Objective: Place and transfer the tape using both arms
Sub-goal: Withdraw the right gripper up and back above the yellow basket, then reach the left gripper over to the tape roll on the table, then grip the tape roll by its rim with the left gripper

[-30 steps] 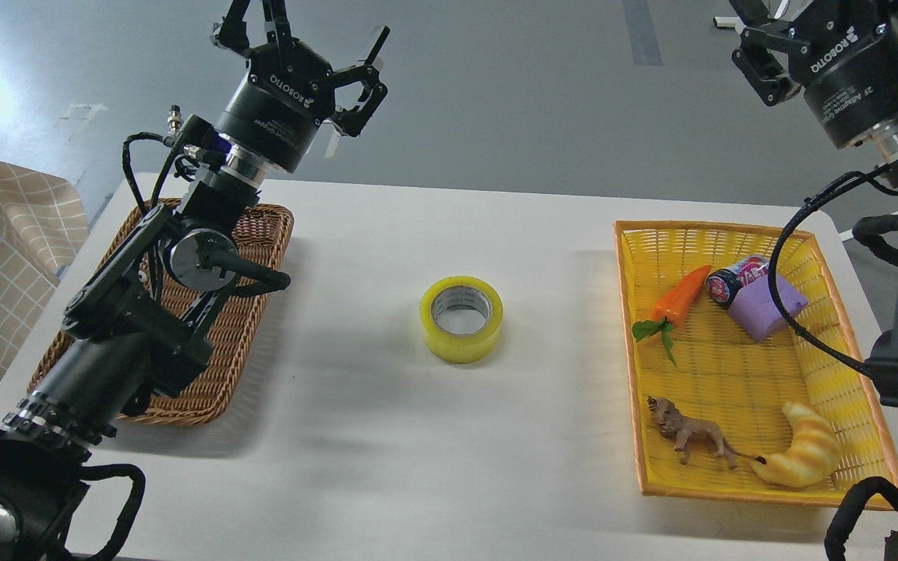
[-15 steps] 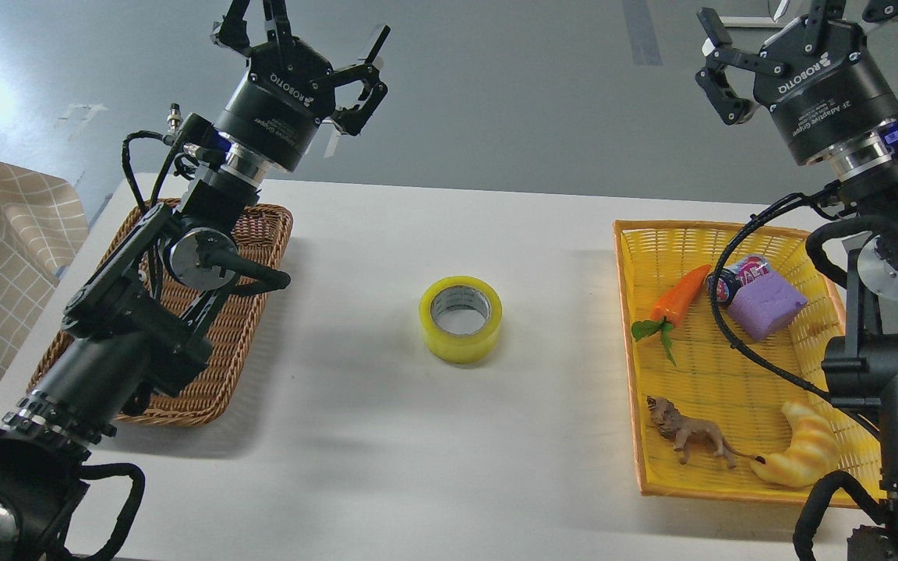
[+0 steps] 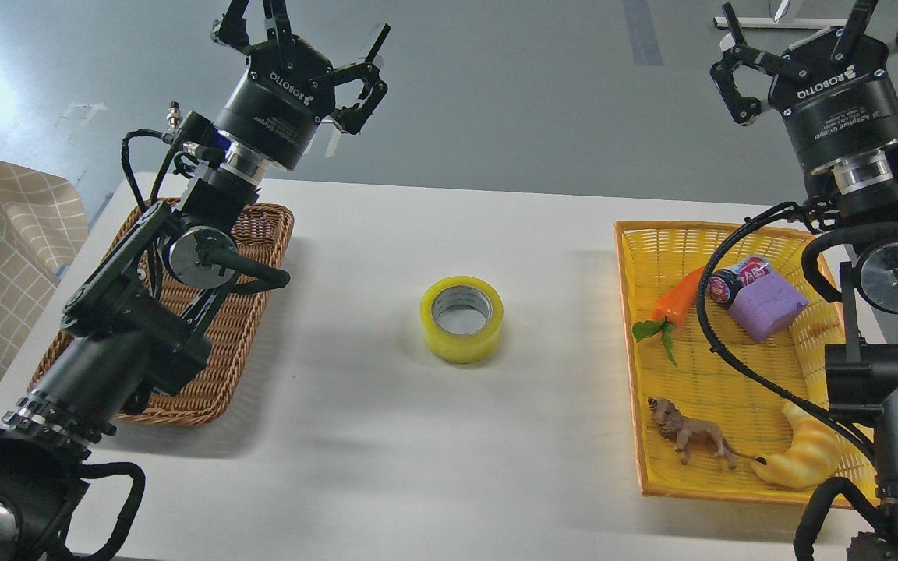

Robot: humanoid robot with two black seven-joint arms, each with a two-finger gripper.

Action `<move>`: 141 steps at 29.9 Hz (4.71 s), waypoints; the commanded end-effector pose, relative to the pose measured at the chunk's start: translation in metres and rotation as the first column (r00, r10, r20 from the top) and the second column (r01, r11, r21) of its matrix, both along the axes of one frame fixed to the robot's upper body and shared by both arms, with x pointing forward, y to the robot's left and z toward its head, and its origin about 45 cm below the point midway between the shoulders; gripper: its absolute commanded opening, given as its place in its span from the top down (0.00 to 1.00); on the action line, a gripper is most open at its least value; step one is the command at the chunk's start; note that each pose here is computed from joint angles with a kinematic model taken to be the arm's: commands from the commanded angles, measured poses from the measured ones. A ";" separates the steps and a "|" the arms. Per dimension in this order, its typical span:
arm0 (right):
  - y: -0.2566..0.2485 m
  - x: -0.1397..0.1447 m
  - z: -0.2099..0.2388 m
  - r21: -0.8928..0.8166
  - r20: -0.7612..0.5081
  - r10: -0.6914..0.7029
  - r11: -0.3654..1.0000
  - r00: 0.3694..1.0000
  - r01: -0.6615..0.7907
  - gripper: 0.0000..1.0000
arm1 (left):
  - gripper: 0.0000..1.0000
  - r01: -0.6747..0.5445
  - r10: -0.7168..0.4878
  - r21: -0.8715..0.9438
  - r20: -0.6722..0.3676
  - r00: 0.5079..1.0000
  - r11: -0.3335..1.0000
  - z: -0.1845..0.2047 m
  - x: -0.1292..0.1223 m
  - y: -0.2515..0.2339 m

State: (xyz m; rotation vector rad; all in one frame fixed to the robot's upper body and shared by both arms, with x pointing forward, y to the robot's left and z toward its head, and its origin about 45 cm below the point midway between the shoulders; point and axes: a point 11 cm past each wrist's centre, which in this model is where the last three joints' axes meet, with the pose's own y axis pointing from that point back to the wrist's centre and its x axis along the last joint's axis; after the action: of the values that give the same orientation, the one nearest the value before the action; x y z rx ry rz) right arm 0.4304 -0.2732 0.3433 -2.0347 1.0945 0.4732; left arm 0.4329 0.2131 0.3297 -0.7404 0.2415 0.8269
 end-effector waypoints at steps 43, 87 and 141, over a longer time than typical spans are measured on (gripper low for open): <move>0.016 -0.006 -0.021 -0.050 -0.067 0.064 0.996 0.996 -0.067 0.01 | 0.02 0.019 -0.018 0.096 -0.019 1.000 0.995 -0.006 -0.002 0.003; 0.015 -0.006 -0.023 -0.049 -0.071 0.062 0.997 0.996 -0.065 0.02 | 0.02 -0.260 -0.465 0.959 0.181 0.866 -0.111 -0.043 -0.023 -0.097; 0.015 -0.006 -0.022 -0.048 -0.068 0.060 0.997 0.996 -0.064 0.02 | 0.08 -0.151 -0.441 0.808 -0.146 0.885 -0.570 -0.180 -0.036 -0.106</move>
State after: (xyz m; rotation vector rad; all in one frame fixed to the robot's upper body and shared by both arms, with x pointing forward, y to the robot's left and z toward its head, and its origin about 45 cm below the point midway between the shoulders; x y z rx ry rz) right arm 0.4245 -0.2584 0.3215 -2.1143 1.0947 0.5532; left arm 0.3972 0.1067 0.1513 1.1642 -0.8225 0.1463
